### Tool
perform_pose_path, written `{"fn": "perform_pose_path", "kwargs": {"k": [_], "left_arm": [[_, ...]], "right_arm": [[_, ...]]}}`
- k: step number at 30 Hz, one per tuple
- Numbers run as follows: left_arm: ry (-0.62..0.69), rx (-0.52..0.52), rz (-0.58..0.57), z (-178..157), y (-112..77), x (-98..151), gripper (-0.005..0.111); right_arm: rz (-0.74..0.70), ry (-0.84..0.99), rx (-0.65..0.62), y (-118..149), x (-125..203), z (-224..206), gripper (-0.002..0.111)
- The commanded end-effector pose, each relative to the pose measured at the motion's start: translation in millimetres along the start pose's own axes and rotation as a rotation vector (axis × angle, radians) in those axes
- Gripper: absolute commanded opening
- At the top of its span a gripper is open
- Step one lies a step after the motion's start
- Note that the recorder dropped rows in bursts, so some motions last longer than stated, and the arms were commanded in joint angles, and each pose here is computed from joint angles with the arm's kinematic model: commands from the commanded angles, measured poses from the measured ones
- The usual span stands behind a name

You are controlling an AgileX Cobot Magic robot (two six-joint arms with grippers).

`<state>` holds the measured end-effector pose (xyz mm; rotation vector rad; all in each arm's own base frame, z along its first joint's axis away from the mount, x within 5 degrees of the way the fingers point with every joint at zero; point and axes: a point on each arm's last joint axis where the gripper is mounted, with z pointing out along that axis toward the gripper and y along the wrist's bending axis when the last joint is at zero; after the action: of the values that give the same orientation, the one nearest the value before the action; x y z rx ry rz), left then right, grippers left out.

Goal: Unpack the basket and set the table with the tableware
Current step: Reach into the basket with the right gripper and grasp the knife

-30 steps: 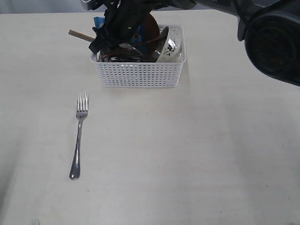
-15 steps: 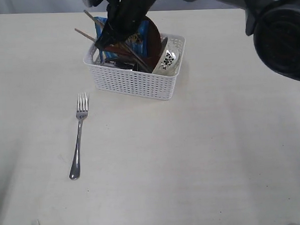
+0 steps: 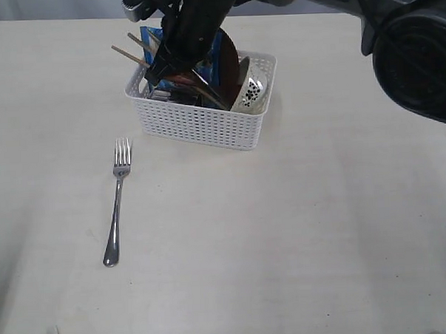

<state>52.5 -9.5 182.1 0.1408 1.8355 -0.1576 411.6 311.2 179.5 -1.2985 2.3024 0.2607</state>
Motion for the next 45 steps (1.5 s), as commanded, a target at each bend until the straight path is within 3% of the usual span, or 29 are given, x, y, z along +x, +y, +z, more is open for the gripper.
{"fn": "perform_pose_path", "kwargs": {"k": [1, 5, 13, 21, 25, 43, 45], "left_arm": [[-0.01, 0.003, 0.006, 0, 0.0, 0, 0.0], [-0.01, 0.003, 0.006, 0, 0.0, 0, 0.0], [-0.01, 0.003, 0.006, 0, 0.0, 0, 0.0], [-0.01, 0.003, 0.006, 0, 0.0, 0, 0.0], [-0.01, 0.003, 0.006, 0, 0.0, 0, 0.0], [-0.01, 0.003, 0.006, 0, 0.0, 0, 0.0], [-0.01, 0.003, 0.006, 0, 0.0, 0, 0.0]], "right_arm": [[0.008, 0.046, -0.023, 1, 5, 1, 0.027], [0.011, 0.073, -0.038, 3, 7, 1, 0.045], [0.019, 0.067, -0.035, 2, 6, -2, 0.022], [0.014, 0.006, -0.009, 0, -6, -30, 0.019], [0.015, 0.011, -0.01, 0, -4, -26, 0.0], [-0.001, -0.016, -0.035, 3, -6, -22, 0.0], [0.001, -0.004, -0.04, 3, -4, -16, 0.012]]}}
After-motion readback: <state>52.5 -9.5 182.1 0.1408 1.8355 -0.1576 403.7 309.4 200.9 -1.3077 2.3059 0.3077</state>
